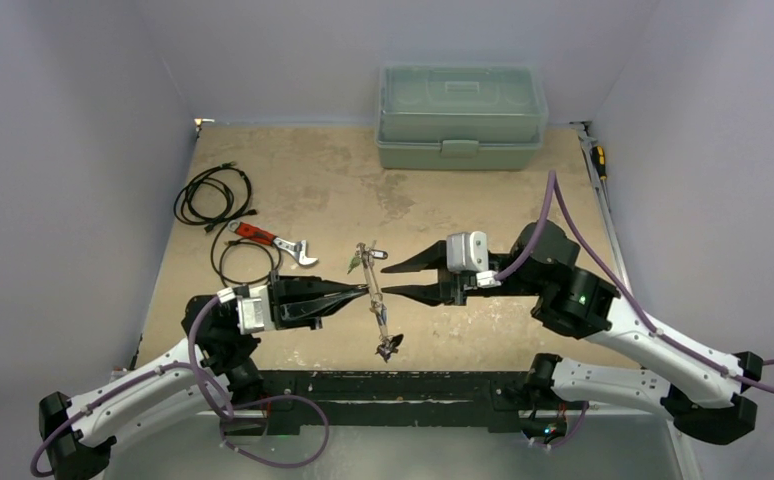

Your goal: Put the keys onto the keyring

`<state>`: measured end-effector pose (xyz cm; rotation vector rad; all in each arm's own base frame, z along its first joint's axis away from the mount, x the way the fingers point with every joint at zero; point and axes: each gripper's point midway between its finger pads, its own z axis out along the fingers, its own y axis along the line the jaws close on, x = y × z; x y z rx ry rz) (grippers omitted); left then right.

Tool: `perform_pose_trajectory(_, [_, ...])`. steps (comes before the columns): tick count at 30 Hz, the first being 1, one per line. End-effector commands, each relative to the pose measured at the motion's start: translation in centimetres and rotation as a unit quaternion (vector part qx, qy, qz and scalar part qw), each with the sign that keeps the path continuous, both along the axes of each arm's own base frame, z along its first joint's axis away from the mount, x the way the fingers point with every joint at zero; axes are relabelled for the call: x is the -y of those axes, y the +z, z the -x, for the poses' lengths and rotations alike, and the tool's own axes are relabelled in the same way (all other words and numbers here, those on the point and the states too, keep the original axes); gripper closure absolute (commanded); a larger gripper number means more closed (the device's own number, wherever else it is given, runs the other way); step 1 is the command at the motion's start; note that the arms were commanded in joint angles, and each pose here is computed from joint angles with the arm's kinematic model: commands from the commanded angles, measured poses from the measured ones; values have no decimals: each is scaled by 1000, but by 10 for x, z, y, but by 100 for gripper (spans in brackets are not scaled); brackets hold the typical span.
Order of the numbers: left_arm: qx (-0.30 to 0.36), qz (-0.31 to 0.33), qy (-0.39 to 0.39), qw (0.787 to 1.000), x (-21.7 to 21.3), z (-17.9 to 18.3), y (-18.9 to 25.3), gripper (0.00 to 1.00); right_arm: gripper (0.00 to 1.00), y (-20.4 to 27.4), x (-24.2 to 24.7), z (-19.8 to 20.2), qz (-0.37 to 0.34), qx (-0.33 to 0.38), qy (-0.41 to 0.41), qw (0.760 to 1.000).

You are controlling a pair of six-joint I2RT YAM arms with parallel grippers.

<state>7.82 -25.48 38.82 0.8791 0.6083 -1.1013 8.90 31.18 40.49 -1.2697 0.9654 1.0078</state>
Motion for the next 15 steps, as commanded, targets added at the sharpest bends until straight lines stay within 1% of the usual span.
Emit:
perform_pose_trajectory(1, [22, 43, -11, 999, -11, 10, 21, 100, 68, 23, -3, 10, -31, 8, 35, 999])
perform_pose_trajectory(15, [23, 17, -14, 999, -2, 8, 12, 100, 68, 19, -13, 13, -16, -2, 59, 998])
